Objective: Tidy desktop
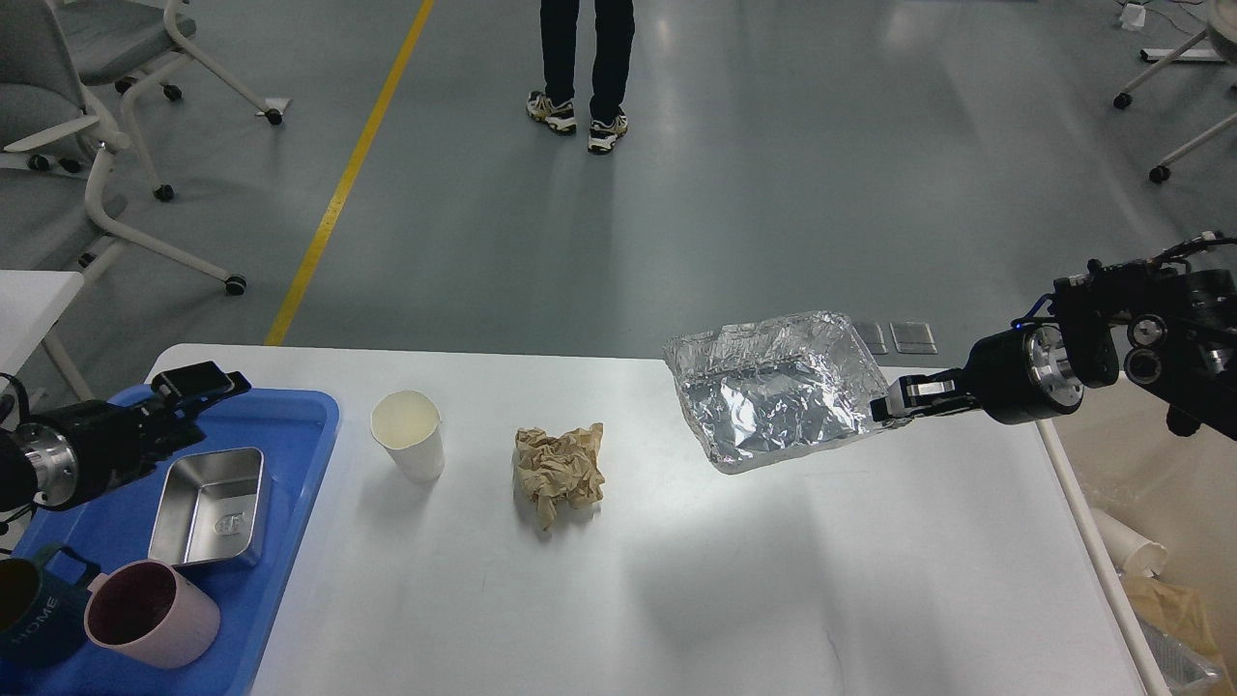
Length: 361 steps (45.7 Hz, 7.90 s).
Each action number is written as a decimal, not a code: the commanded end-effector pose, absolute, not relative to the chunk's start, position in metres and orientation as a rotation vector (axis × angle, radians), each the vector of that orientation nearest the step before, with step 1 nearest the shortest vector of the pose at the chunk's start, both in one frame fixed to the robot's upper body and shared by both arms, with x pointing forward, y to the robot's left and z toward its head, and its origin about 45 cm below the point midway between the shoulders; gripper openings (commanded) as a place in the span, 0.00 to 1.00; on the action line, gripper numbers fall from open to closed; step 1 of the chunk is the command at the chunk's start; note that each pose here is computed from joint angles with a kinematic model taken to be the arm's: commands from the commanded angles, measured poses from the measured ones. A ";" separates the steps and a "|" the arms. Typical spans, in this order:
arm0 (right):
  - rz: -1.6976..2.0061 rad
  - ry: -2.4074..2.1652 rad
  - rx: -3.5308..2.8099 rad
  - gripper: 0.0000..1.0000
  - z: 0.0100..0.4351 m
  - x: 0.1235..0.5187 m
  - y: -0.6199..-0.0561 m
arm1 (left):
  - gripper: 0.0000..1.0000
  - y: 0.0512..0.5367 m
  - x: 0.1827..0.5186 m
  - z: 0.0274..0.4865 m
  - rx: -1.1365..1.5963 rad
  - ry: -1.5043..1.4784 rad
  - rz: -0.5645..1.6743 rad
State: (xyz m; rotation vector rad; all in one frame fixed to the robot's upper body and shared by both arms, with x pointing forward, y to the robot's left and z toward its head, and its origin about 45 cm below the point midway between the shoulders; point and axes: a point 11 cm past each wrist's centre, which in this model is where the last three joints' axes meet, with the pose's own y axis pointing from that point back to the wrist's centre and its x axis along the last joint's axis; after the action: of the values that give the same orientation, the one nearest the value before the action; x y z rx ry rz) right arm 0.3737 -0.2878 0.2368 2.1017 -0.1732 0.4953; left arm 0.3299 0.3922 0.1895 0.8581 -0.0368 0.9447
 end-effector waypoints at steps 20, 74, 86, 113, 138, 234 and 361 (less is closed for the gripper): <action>0.497 -0.173 2.104 0.00 0.238 0.374 -0.287 | 0.70 0.329 0.356 0.140 0.790 0.039 0.908; 0.497 -0.184 2.106 0.00 0.239 0.374 -0.289 | 0.34 0.302 0.349 0.089 0.868 0.106 0.839; 0.491 -0.183 2.117 0.00 0.240 0.373 -0.287 | 0.20 0.305 0.348 0.087 0.863 0.110 0.844; 0.533 -0.130 2.135 0.00 0.239 0.378 -0.254 | 0.00 0.303 0.377 0.125 0.796 0.019 0.847; 0.593 0.025 2.117 0.00 0.212 0.388 -0.180 | 0.00 0.312 0.424 0.231 0.642 -0.105 0.892; 0.493 -0.062 2.045 0.00 0.209 0.396 -0.221 | 0.07 0.109 0.385 0.265 0.668 -0.293 0.219; 0.505 -0.051 2.099 0.00 0.227 0.390 -0.216 | 0.48 0.131 0.448 0.274 0.586 -0.204 0.585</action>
State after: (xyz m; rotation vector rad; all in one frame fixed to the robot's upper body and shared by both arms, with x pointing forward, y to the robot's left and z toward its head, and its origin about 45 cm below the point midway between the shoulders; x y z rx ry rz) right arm 0.3908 -0.2126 0.2288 2.1016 -0.0522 0.5192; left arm 0.4501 0.1118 0.2759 0.5632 -0.2074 0.5857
